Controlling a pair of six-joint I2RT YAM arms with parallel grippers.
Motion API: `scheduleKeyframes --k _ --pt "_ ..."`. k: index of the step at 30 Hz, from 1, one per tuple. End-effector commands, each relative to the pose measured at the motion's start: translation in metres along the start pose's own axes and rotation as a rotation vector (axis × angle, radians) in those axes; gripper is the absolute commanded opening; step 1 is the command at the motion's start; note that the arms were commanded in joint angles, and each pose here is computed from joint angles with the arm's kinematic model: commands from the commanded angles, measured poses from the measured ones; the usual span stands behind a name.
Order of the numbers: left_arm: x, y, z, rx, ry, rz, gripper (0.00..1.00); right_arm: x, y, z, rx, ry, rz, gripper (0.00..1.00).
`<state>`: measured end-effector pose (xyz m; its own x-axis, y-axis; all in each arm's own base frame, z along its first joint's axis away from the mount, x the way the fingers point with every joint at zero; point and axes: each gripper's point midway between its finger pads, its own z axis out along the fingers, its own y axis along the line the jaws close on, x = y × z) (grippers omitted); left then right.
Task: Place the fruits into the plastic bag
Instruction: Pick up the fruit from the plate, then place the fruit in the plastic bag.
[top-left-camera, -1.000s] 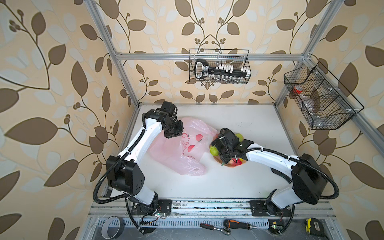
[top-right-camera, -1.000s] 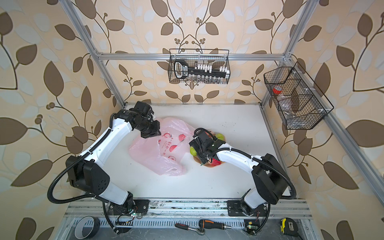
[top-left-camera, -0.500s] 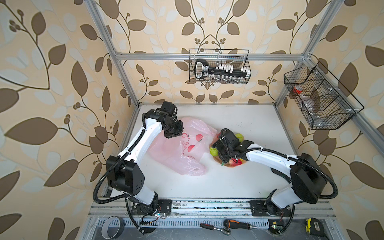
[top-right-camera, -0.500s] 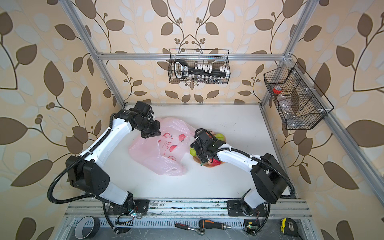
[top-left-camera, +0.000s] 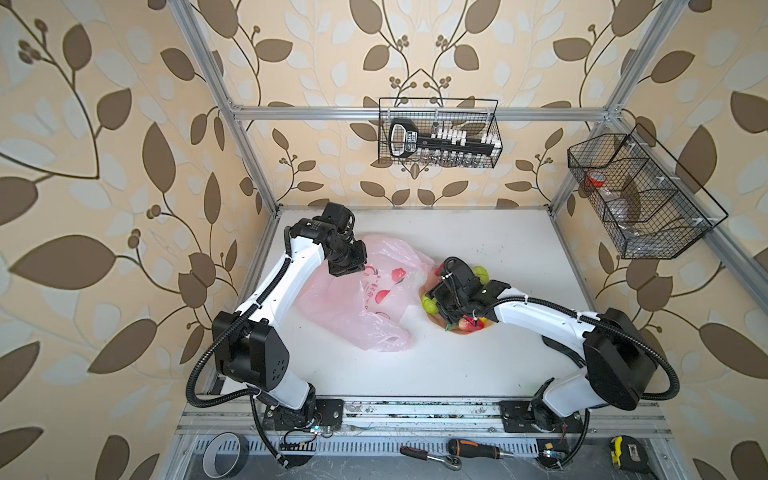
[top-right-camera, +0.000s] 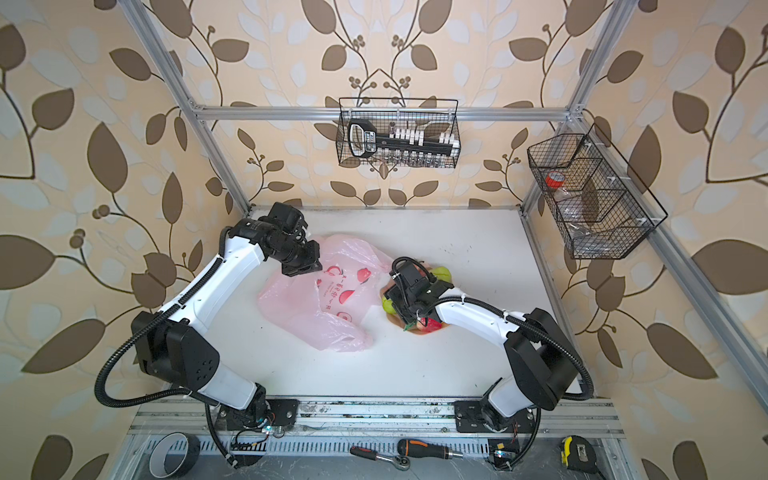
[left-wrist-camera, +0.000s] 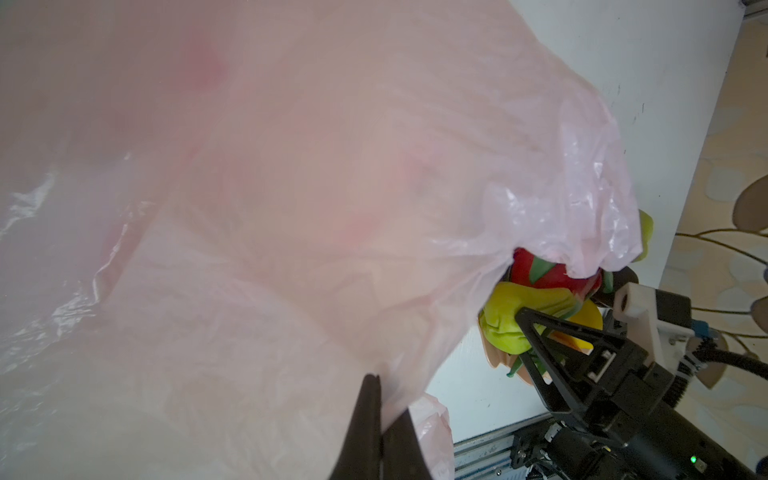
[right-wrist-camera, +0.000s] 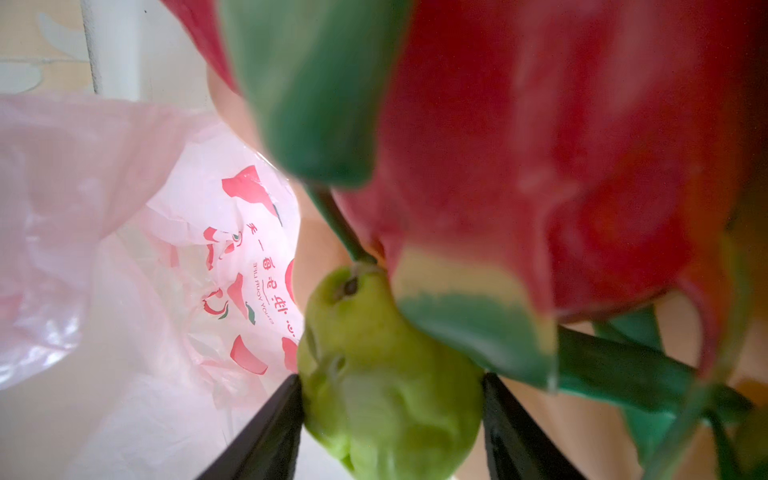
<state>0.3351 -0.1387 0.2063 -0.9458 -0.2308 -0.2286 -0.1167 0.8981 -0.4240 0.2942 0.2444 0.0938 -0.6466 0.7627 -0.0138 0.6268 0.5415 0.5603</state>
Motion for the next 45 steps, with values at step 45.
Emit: scheduleKeyframes --k 45 --pt "0.005 -0.019 -0.014 0.056 -0.012 0.025 0.00 0.051 0.061 -0.039 -0.326 0.112 -0.001 0.44"
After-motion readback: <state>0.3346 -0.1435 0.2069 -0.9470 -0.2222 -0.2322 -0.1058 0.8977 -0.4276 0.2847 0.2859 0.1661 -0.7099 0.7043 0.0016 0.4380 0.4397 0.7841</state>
